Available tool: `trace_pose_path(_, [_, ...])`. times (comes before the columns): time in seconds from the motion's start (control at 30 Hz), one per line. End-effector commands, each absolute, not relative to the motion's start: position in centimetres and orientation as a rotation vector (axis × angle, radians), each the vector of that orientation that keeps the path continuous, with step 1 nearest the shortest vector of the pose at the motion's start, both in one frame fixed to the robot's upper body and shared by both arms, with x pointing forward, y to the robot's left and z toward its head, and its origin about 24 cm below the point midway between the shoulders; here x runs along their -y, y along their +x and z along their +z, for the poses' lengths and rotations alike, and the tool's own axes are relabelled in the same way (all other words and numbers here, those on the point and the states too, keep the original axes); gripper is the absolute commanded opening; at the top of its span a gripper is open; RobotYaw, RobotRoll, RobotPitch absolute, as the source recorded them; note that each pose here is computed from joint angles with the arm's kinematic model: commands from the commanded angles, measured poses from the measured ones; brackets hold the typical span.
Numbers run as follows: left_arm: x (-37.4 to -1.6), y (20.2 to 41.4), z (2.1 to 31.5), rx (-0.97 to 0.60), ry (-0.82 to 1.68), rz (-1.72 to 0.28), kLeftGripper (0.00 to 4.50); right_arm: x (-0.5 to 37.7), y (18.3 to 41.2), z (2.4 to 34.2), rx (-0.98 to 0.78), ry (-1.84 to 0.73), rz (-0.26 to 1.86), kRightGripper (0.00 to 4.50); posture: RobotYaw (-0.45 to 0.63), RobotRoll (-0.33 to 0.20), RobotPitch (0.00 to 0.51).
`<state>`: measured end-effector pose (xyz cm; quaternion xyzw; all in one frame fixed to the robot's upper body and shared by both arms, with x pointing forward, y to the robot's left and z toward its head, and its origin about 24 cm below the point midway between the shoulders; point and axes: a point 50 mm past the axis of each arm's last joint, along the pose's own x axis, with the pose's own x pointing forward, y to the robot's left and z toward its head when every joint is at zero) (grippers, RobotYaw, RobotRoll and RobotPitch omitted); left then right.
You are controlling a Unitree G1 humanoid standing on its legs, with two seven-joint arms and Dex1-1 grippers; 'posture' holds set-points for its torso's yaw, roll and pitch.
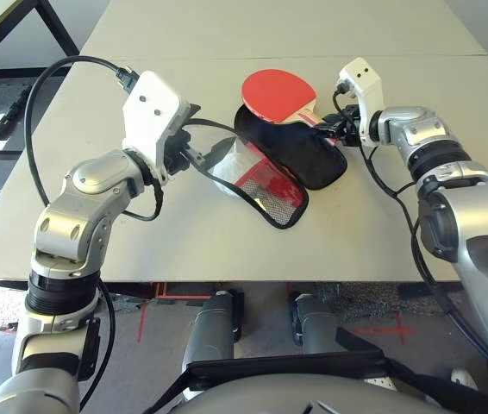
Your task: Store the ping-pong paddle in its case and zip it.
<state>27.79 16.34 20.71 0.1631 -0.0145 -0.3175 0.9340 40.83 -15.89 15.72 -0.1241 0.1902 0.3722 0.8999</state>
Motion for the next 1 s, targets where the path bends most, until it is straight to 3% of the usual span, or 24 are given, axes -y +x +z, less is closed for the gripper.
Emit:
trace_pose_path(0.03, [-16.5, 27.4, 20.7, 0.024, 0.348, -0.638, 4.5, 15.6, 40.6, 15.0, -0.415, -0.264, 0.79, 1.22, 0.29, 0.0, 0.2])
trace_pose_path(0.5, [-16.4, 27.7, 20.4, 0.013, 0.354, -0.642, 4.5, 15.4, 39.4, 11.9, -0.568, -0.266, 0.815, 1.22, 0.28, 0.0, 0.2])
trace_pose_path(1.0, [-16.3, 27.7, 20.2, 0.008, 0.356, -0.651, 4.5, 17.1, 37.6, 10.8, -0.62, -0.242, 0.735, 1.22, 0.26, 0.0, 0.202])
